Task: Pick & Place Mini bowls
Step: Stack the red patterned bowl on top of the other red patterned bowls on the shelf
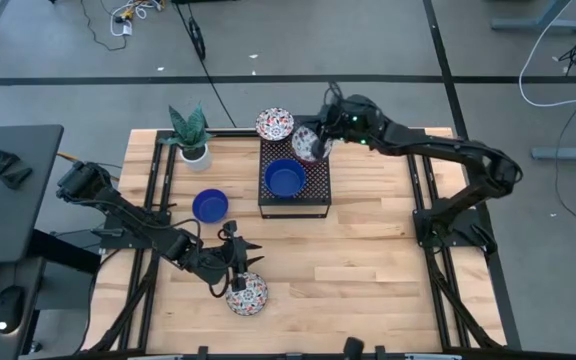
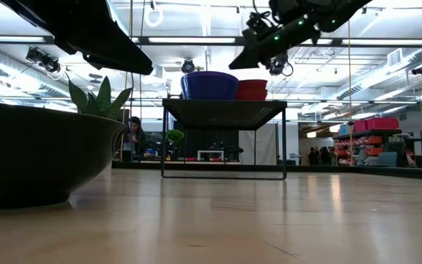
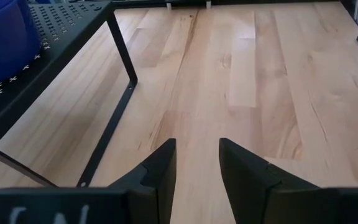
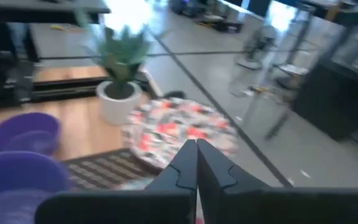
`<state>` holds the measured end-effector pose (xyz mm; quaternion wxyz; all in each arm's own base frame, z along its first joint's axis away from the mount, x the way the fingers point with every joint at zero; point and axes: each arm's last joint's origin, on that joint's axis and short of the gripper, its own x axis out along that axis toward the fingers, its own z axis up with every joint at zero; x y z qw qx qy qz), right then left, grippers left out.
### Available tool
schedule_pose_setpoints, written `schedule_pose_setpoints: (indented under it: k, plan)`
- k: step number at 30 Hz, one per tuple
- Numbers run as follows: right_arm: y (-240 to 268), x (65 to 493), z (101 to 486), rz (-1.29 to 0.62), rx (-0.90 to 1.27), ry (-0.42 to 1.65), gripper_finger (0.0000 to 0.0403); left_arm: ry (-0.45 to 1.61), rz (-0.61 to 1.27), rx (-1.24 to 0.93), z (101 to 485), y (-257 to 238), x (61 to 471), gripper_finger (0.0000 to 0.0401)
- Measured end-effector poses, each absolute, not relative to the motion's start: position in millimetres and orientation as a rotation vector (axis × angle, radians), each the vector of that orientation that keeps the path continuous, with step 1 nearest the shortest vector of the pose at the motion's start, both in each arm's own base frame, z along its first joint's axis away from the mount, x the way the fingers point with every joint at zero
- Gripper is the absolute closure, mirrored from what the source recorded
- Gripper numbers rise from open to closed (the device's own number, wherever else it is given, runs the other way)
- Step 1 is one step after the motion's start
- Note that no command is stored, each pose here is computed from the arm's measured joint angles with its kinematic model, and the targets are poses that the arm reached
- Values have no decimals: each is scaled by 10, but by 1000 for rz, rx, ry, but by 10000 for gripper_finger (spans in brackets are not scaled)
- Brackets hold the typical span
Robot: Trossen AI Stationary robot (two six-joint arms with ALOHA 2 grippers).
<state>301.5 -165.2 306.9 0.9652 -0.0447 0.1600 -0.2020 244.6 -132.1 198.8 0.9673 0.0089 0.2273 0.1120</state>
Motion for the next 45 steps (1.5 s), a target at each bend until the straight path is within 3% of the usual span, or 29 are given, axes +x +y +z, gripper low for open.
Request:
schedule_pose_setpoints:
  k: [10, 45]
  plan:
    - [-1851, 2792, 2964, -466, 17, 462, 399, 458, 226, 17, 1989, -1322, 2447, 275]
    - [-1861, 2754, 2911, -472, 55, 517, 399, 459, 226, 17, 1989, -1322, 2447, 275]
